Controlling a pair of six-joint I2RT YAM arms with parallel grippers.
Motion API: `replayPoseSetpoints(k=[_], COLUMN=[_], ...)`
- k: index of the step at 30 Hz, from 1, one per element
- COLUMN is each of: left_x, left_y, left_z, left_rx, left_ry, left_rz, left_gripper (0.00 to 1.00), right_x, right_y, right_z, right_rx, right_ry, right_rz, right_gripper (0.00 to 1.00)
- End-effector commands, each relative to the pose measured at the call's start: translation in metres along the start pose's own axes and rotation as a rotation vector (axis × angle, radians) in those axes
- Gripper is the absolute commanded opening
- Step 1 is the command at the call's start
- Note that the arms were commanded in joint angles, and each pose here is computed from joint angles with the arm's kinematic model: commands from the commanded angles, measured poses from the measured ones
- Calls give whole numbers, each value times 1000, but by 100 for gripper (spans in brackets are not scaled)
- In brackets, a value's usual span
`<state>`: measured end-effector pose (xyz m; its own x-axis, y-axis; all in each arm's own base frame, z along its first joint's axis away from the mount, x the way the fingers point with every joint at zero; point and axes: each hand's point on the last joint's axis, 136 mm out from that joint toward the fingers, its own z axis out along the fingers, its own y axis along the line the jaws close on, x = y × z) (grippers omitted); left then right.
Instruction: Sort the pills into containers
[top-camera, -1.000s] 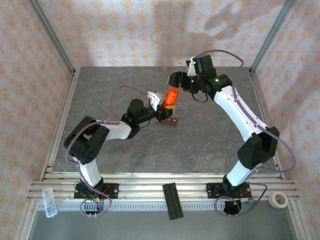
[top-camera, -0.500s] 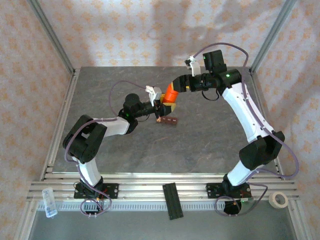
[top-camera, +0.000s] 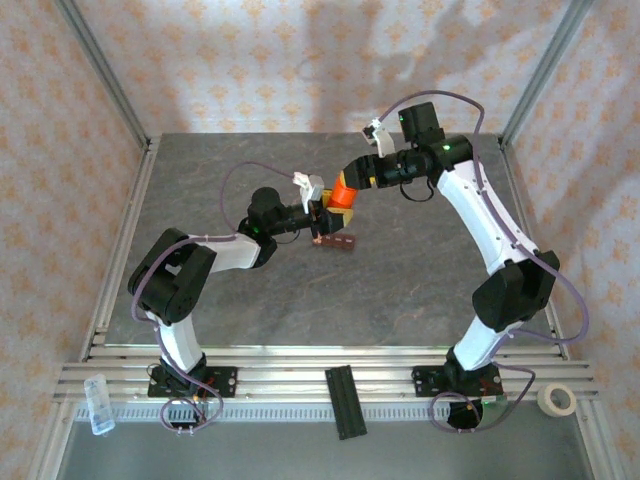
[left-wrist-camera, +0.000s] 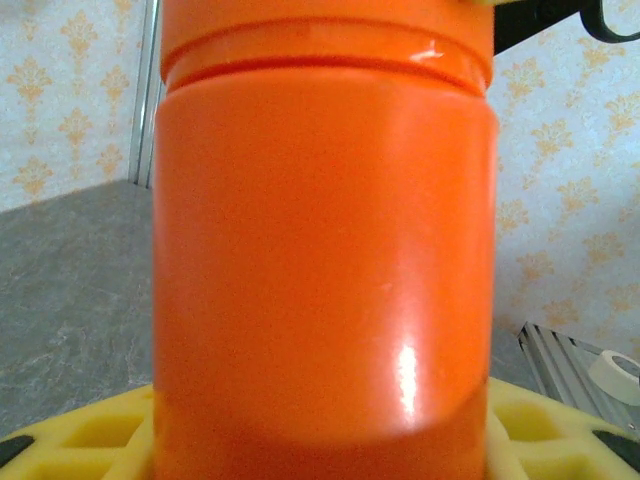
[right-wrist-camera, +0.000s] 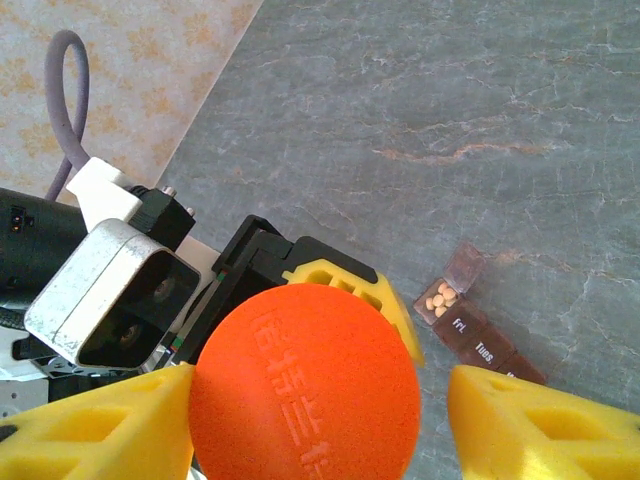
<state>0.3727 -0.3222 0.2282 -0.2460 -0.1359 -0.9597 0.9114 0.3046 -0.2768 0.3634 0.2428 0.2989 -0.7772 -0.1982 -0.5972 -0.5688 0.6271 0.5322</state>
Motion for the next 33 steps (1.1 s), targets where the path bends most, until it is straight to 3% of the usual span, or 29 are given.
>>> replayPoseSetpoints(k=[1,8,11,19,26,33], left_x=[-23,-24,-24,-27,-32,-32], left_y=[-6,-6,-6,-3,1,9], left_z=[3,4,4,4,3,-1], left_rx=[40,41,43,24,-100,-270], left_ry=[-55,-58,-58,-67,-100,-129], left_rz=[57,55,56,56,130,223], left_gripper=[0,0,0,0,0,0], right_x=[-4,2,4,11,24,43], right_y=[3,5,5,4,-11,-32], right_z=[-2,5,6,17,48,80], right_rx=[-16,-39,-40,-34,116,235], right_ry=[-6,16,20,39,27,-91], right_rz=[0,14,17,52,196,380], right_gripper=[62,56,47,41,35,29])
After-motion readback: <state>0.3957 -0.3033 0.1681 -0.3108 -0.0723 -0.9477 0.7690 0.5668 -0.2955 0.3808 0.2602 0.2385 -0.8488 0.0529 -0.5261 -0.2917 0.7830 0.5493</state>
